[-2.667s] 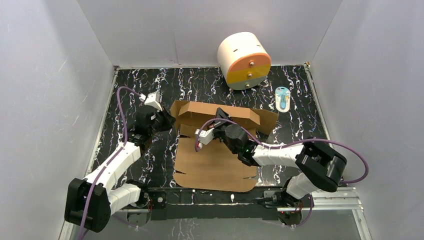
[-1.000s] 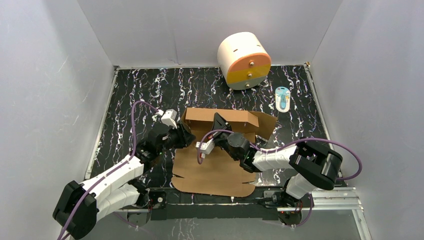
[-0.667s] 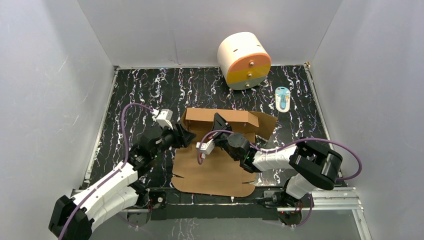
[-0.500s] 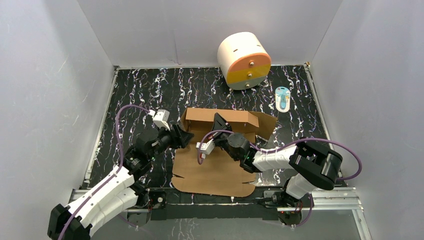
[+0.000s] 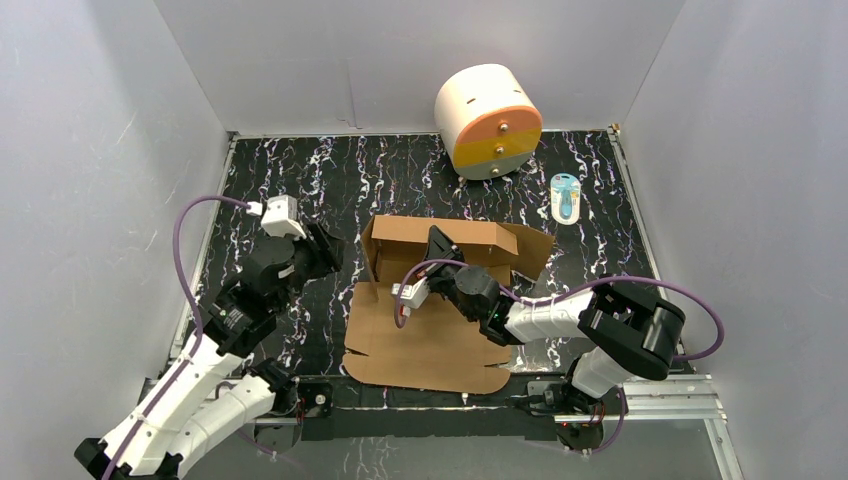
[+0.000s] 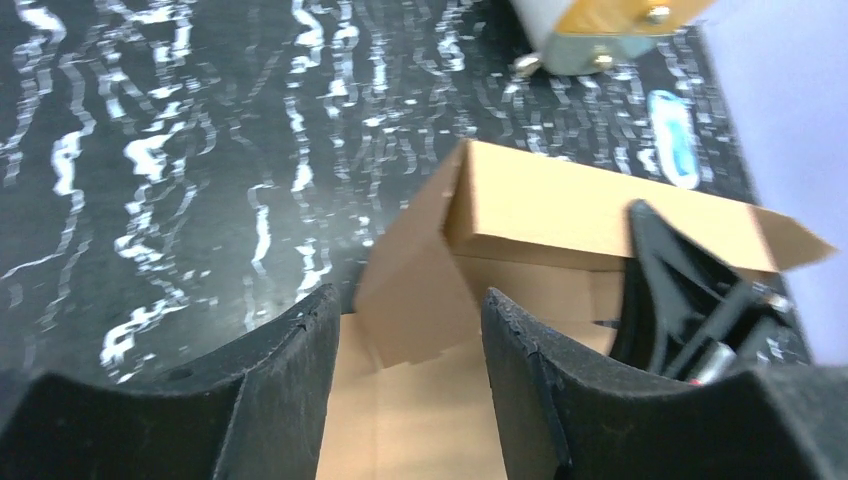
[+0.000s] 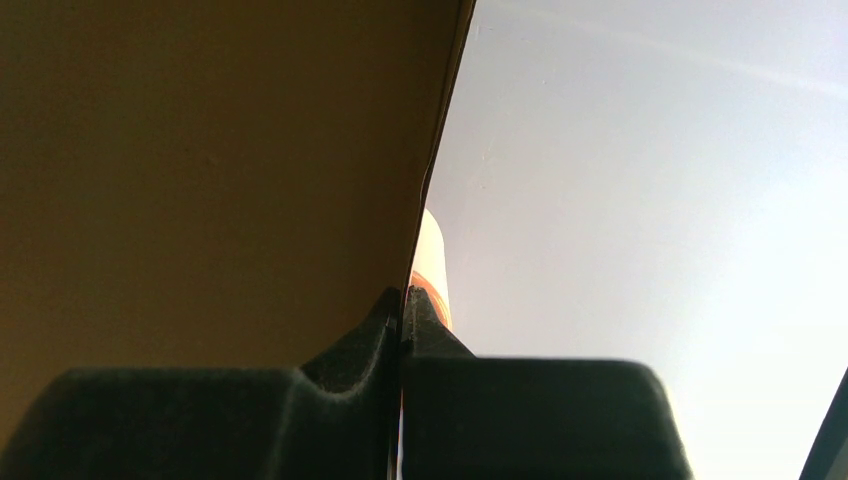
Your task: Fold the paper box
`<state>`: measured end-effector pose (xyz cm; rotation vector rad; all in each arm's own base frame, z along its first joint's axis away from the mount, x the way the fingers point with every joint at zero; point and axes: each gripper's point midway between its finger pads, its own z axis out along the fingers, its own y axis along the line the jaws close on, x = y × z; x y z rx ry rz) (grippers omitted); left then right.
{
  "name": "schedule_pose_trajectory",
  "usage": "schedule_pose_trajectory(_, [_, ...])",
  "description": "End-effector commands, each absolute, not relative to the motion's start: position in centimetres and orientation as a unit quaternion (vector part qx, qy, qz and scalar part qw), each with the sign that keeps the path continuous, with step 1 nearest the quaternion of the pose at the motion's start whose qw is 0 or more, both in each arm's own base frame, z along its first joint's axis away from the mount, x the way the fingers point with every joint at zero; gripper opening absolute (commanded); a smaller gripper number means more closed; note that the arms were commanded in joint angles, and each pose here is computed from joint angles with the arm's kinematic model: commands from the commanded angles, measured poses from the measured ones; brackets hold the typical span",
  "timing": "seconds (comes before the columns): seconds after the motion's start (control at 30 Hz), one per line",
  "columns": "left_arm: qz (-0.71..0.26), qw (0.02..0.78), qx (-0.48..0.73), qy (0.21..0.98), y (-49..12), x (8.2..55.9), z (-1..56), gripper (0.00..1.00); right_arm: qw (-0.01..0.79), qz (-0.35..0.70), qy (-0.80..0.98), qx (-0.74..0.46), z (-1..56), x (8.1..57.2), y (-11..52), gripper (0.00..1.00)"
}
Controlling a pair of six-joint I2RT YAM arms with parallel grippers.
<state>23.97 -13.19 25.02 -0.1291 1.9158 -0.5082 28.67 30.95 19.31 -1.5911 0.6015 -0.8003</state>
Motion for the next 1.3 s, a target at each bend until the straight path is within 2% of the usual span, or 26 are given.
schedule_pose_trajectory(0.0, [-0.093, 0.514, -0.080, 0.849, -9.5, 23.9, 21.4, 0.53, 0.573, -0.339, 0.260, -0.700, 18.5, 28.7, 31.3, 0.00])
schedule_pose_trajectory(0.2, [-0.082, 0.494, -0.076, 0.862, -10.8, 25.5, 17.5, 0.57, 0.577, -0.333, 0.258, -0.700, 18.9, 28.6, 31.6, 0.00])
schedule_pose_trajectory(0.5, [-0.166, 0.559, -0.049, 0.811, -13.7, 28.5, 15.6, 0.66, 0.576, -0.326, 0.256, -0.705, 18.9, 28.4, 31.6, 0.00])
schedule_pose_trajectory(0.7, [-0.238, 0.553, 0.004, 0.798, -15.7, 29.1, 13.5, 0.66, 0.573, -0.326, 0.257, -0.707, 18.8, 28.5, 31.7, 0.00])
schedule_pose_trajectory(0.87, [-0.262, 0.563, 0.061, 0.782, -17.3, 29.2, 12.8, 0.66, 0.571, -0.327, 0.256, -0.708, 18.8, 28.6, 32.0, 0.00])
schedule_pose_trajectory(1.27, [-0.259, 0.591, 0.108, 0.756, -18.4, 30.6, 13.0, 0.67, 0.572, -0.331, 0.248, -0.708, 19.5, 28.9, 32.6, 0.00])
